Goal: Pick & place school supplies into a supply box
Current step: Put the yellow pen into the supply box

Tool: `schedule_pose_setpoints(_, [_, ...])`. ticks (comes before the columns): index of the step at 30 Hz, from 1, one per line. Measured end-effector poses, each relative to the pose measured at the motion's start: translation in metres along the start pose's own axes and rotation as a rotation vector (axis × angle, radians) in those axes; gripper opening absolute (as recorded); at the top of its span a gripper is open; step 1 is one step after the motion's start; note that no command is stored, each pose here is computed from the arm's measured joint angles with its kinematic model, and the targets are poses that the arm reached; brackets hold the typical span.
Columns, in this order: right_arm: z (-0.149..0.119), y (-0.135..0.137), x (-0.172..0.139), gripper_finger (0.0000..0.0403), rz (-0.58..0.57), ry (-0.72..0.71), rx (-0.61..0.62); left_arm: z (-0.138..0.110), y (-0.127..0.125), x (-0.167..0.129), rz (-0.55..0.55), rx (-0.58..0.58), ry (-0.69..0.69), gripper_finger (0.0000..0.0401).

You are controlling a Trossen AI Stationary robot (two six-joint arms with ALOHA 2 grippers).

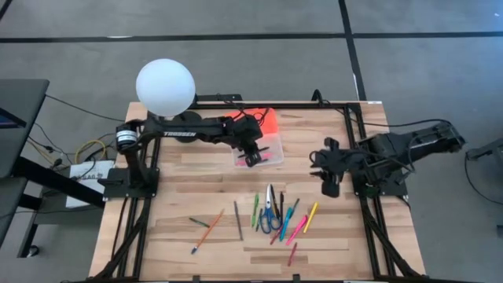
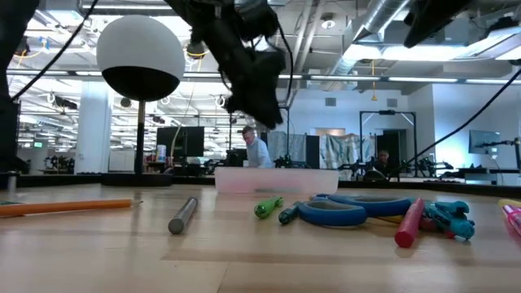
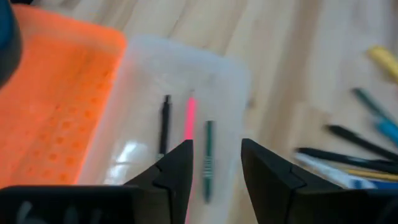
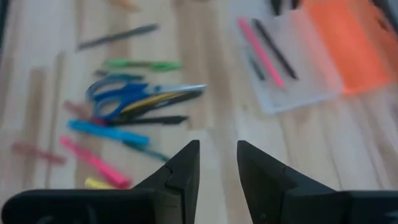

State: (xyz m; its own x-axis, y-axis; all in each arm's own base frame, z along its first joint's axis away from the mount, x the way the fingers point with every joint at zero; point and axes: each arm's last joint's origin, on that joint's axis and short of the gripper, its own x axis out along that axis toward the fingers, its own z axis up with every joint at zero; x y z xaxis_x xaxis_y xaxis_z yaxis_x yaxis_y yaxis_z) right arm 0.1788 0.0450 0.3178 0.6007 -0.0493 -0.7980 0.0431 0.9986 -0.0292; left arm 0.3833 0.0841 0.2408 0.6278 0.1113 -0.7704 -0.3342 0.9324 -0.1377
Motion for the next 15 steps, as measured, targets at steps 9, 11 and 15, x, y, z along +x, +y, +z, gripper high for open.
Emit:
schedule_pose_setpoints(9, [-0.002,0.025,0.013,0.01,0.101,0.078,-0.16,-0.01,-0.058,-0.052,0.058,0.067,-0.057,0.013])
schedule_pose_setpoints(11, [-0.002,0.034,0.023,0.01,0.119,0.121,-0.21,-0.016,-0.07,-0.061,0.084,0.073,-0.053,0.013])
schedule_pose_setpoints(15, [-0.005,0.054,0.045,0.01,0.144,0.219,-0.331,-0.031,-0.089,-0.071,0.168,0.086,-0.024,0.013])
